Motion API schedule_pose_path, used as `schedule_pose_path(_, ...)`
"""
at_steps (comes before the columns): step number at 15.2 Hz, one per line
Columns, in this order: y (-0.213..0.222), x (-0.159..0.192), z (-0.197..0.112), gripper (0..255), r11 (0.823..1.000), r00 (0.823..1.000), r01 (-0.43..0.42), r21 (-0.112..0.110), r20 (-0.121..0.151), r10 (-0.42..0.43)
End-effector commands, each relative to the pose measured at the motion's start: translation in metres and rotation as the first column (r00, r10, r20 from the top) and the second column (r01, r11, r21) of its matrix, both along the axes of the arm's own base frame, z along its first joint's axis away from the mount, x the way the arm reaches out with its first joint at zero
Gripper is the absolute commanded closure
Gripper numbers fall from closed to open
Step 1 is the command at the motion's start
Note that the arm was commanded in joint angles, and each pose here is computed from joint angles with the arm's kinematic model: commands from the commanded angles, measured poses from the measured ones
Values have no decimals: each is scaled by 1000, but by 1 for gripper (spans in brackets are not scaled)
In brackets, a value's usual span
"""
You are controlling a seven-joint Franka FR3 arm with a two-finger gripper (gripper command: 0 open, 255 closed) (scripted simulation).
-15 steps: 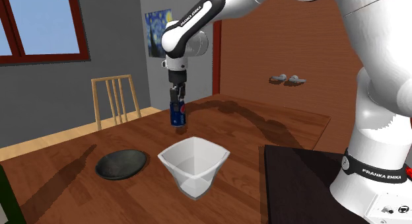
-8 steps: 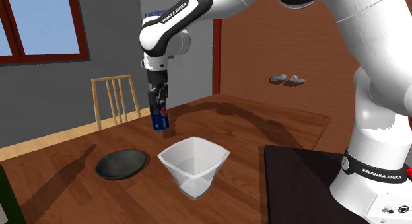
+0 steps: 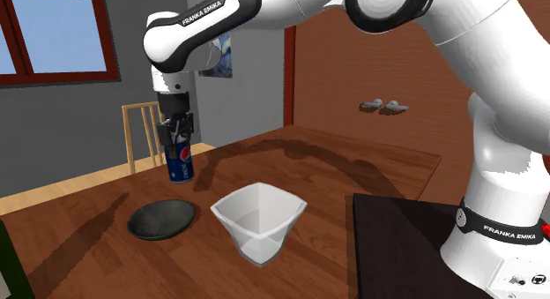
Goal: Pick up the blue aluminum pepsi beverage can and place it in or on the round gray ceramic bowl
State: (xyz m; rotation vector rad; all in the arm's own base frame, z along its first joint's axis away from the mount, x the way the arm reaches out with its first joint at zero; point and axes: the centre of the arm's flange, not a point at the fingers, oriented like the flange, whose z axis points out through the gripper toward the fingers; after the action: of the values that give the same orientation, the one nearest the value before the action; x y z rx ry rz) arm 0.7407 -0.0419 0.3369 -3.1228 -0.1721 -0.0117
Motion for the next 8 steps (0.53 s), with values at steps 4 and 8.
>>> schedule_pose_path(4, 56, 38, 5, 255, 1000, 1000, 1, 0, 0, -1)
schedule_pose_path(8, 56, 38, -17, 255, 1000, 1000, 1, 0, 0, -1)
